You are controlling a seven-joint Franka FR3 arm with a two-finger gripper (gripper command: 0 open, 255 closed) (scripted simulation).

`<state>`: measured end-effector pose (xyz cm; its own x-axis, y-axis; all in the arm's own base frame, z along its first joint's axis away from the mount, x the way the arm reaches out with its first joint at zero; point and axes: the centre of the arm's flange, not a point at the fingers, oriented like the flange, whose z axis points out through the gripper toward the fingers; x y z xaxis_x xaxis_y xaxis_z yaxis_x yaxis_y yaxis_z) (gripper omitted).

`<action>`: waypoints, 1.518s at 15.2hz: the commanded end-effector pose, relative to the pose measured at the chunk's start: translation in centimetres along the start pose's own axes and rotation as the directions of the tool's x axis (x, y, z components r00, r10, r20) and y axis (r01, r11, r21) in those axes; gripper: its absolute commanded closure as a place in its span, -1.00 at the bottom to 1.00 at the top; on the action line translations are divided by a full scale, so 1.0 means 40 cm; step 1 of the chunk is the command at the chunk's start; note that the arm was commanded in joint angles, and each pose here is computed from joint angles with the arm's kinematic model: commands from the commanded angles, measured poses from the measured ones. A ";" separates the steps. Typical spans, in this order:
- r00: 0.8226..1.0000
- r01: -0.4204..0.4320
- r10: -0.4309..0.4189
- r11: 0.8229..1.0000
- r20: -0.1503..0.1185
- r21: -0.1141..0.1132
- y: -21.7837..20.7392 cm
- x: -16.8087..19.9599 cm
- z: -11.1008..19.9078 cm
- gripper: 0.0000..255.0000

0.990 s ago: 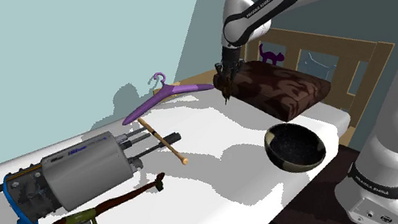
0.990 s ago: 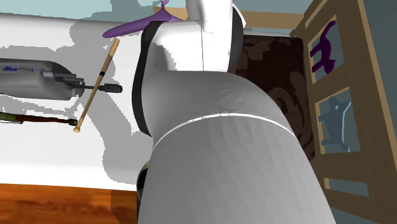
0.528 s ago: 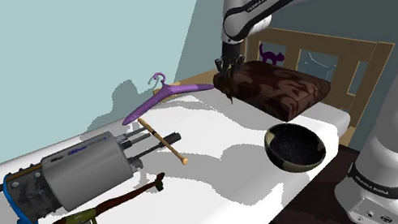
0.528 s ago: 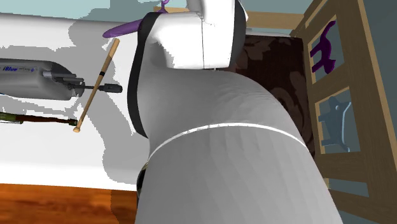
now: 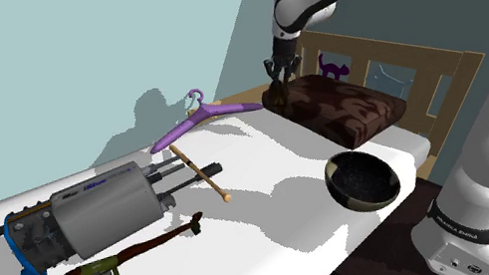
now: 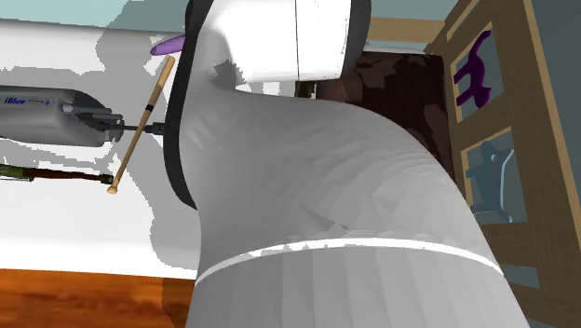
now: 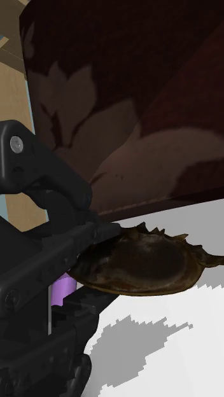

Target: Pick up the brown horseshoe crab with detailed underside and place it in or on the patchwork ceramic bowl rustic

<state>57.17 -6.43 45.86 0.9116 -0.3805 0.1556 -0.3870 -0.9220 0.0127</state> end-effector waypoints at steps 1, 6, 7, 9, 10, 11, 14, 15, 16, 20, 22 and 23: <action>1.000 0.000 0.000 1.000 0.000 0.000 0.000 0.004 -0.029 1.00; 1.000 0.000 0.000 1.000 0.000 0.000 0.000 0.014 -0.094 1.00; 1.000 0.000 0.000 1.000 0.000 0.000 0.001 0.016 -0.107 1.00; 1.000 0.000 0.000 1.000 0.000 0.000 0.001 0.020 -0.133 1.00; 1.000 0.000 0.000 1.000 0.000 0.000 0.001 0.022 -0.146 1.00; 1.000 0.000 0.000 1.000 0.000 0.000 0.001 0.024 -0.159 1.00; 1.000 0.000 0.000 1.000 0.000 0.000 0.002 0.031 -0.198 1.00; 1.000 0.000 0.000 1.000 0.000 0.000 0.002 0.033 -0.211 1.00; 1.000 0.000 0.000 1.000 0.000 0.000 0.002 0.035 -0.224 1.00; 1.000 0.000 0.000 1.000 0.000 0.000 0.003 0.042 -0.270 1.00; 1.000 0.000 0.000 1.000 0.000 0.000 0.001 -0.021 -0.289 1.00; 1.000 0.000 0.000 1.000 0.000 0.000 0.000 -0.053 -0.299 1.00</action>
<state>54.83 -5.20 57.00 0.9116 -0.3806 0.1550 -0.3871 -0.9219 0.0128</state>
